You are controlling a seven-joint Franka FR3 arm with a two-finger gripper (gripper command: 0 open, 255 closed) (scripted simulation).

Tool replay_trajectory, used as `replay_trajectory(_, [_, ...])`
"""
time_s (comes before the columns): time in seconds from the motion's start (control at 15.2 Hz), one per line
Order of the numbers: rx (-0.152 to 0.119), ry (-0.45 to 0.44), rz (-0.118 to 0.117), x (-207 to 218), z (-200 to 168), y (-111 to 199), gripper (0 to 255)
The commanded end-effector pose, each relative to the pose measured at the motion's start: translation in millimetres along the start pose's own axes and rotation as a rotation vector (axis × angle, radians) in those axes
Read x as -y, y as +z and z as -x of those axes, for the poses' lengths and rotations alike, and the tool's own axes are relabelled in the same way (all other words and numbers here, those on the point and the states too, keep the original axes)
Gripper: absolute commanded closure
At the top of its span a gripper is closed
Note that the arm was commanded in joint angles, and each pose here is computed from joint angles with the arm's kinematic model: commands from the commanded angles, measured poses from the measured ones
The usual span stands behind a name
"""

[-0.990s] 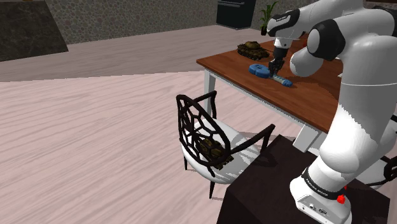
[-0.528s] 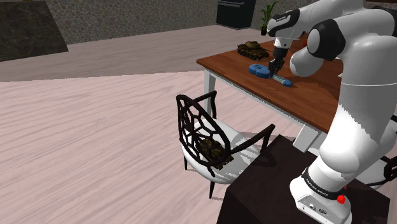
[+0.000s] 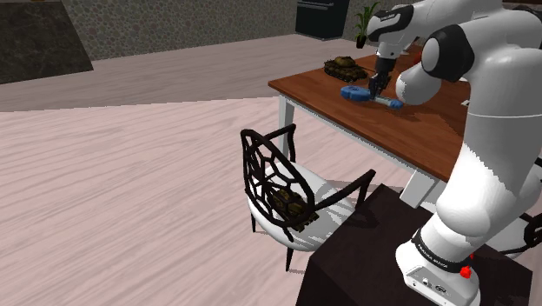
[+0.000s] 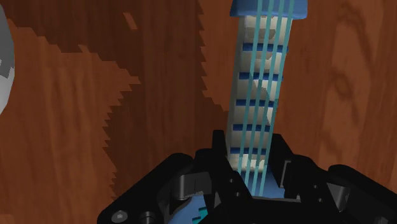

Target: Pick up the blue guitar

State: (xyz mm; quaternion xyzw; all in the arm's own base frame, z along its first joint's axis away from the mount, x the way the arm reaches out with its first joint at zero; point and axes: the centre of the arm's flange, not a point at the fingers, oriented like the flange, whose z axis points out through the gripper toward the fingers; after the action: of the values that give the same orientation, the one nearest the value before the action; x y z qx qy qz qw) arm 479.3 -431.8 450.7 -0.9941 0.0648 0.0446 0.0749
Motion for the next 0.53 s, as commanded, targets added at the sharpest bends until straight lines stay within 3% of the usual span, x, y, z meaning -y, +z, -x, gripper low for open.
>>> replay_trajectory(0.0, [-0.001, 0.0, 0.0, 2, 0, -12, 255])
replay_trajectory(0.46, [-0.001, 0.0, 0.0, 7, 4, -48, 255])
